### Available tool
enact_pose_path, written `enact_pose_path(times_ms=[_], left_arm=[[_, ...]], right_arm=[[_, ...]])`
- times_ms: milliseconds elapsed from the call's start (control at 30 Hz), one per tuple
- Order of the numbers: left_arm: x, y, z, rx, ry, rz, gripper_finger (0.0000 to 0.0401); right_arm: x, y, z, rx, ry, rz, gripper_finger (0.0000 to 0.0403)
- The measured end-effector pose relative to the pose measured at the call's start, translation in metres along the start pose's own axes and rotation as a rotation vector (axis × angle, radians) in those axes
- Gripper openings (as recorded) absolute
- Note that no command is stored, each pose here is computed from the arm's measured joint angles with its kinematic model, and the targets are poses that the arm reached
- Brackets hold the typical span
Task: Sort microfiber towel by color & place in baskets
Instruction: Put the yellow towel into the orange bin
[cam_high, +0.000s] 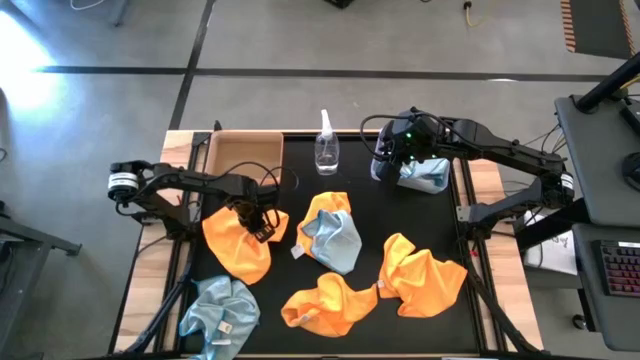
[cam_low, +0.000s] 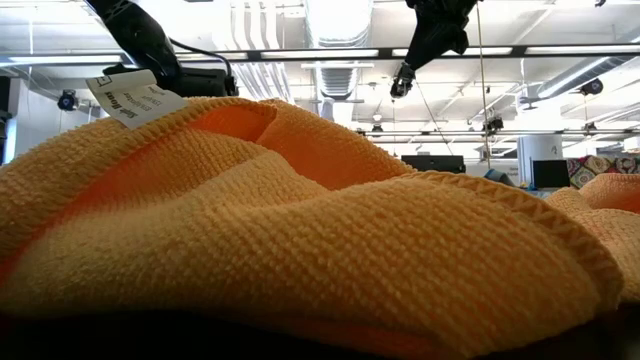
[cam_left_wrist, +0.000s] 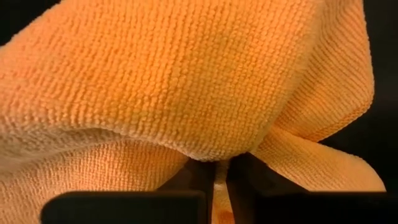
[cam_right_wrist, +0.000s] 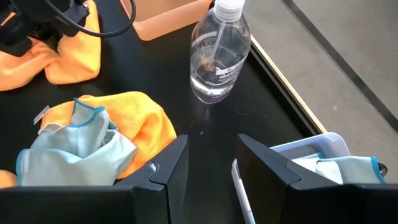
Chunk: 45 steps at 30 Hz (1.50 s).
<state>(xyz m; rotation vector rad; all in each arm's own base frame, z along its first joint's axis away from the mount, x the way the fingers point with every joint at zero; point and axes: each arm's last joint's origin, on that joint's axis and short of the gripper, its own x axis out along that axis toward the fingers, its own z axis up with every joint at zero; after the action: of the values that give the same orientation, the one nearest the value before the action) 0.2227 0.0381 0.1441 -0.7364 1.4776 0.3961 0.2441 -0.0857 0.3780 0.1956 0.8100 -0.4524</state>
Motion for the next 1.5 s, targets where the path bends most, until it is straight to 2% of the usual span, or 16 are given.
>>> enact_pose_path(times_ms=[167, 333, 533, 633, 800, 967, 1200, 1333, 1500], left_arm=[[0.000, 0.000, 0.000, -0.011, 0.003, -0.004, 0.0032], [-0.007, -0.006, 0.006, -0.005, -0.021, -0.025, 0.0026], [-0.043, -0.026, 0.025, 0.106, -0.114, -0.072, 0.0012], [-0.070, -0.037, 0.033, 0.163, -0.179, -0.052, 0.0010], [-0.119, -0.049, 0.039, 0.239, -0.276, 0.040, 0.0009], [-0.170, -0.056, 0.037, 0.251, -0.374, 0.154, 0.0008], [-0.240, -0.060, 0.026, 0.225, -0.559, 0.272, 0.0008], [-0.276, -0.056, 0.014, 0.184, -0.669, 0.385, 0.0008], [-0.311, -0.047, -0.003, 0.110, -0.800, 0.581, 0.0008]], right_arm=[[0.000, 0.000, 0.000, -0.009, 0.000, 0.000, 0.0130], [0.000, 0.000, 0.000, -0.016, 0.000, 0.000, 0.0130], [0.000, 0.000, 0.000, -0.018, 0.000, 0.000, 0.0130], [0.000, 0.000, 0.000, -0.018, 0.000, 0.000, 0.0130], [0.000, 0.000, 0.000, -0.018, 0.001, 0.000, 0.0130], [0.000, 0.000, 0.000, -0.018, 0.001, 0.000, 0.0130], [0.000, 0.000, 0.000, -0.019, 0.001, -0.001, 0.0130], [0.000, 0.000, 0.000, -0.028, 0.001, -0.001, 0.0130], [0.000, 0.000, 0.000, -0.045, 0.001, -0.001, 0.0130]])
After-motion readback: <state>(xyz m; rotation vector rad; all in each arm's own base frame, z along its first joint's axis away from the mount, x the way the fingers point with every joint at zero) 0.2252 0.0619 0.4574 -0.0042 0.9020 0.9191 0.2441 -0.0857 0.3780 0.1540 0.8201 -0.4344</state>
